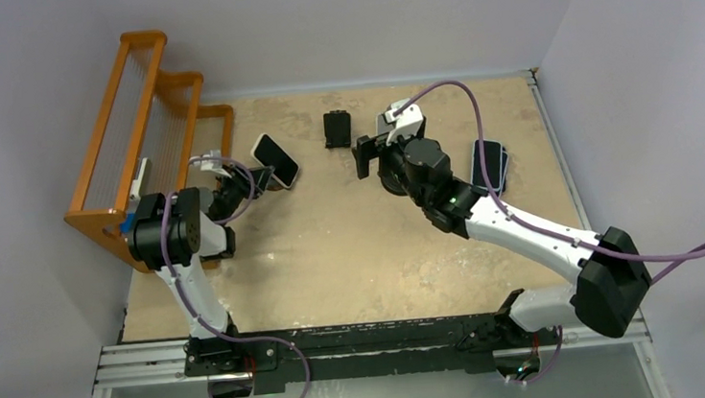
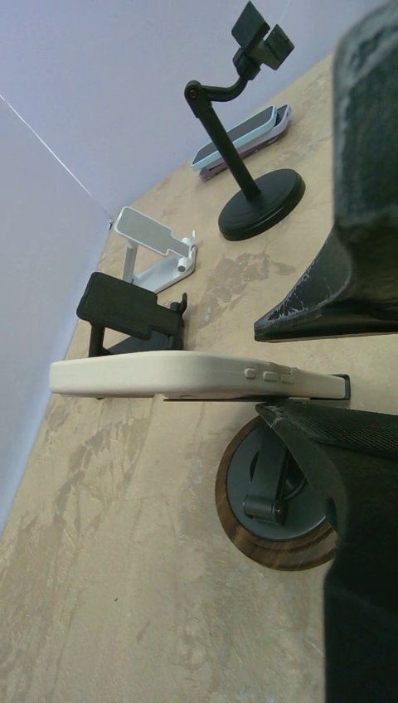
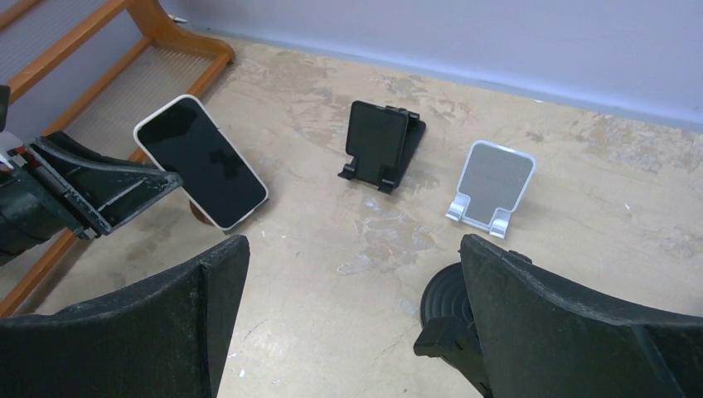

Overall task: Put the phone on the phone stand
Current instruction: Place the phone on the phone stand, then move the phone stand with the phone to the center of the board.

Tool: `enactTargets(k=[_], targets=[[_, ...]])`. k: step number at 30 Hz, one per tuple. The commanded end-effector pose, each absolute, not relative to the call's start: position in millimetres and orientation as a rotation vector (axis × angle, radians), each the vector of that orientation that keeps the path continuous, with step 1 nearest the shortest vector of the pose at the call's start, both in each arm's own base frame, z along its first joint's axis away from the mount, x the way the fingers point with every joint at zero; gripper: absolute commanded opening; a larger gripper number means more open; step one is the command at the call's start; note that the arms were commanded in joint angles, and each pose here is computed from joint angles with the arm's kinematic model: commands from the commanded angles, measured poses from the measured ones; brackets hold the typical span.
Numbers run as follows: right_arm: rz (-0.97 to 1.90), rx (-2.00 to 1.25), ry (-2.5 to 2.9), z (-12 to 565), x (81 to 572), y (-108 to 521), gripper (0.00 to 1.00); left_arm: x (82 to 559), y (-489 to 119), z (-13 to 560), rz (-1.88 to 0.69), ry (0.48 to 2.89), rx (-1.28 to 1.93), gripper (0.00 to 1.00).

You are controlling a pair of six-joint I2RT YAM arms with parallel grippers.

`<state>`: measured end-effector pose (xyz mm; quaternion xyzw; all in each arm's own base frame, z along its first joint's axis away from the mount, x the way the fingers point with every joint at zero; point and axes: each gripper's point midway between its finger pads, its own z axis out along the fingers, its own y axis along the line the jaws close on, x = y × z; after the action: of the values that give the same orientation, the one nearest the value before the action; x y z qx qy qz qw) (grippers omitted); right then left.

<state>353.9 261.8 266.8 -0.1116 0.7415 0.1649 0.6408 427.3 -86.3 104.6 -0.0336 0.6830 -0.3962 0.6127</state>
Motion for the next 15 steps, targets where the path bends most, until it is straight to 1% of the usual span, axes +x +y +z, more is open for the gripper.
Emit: enactTargets(k=[1, 15], targets=[[0.413, -0.212, 1.62, 291.8, 354.7, 259.3, 0.99, 438.2, -88.8, 128.8, -0.872, 1.475, -0.003, 0.3], [0.418, -0.219, 1.617, 292.4, 357.0, 262.2, 0.99, 457.1, -88.4, 96.8, -0.778, 1.657, -0.097, 0.3]])
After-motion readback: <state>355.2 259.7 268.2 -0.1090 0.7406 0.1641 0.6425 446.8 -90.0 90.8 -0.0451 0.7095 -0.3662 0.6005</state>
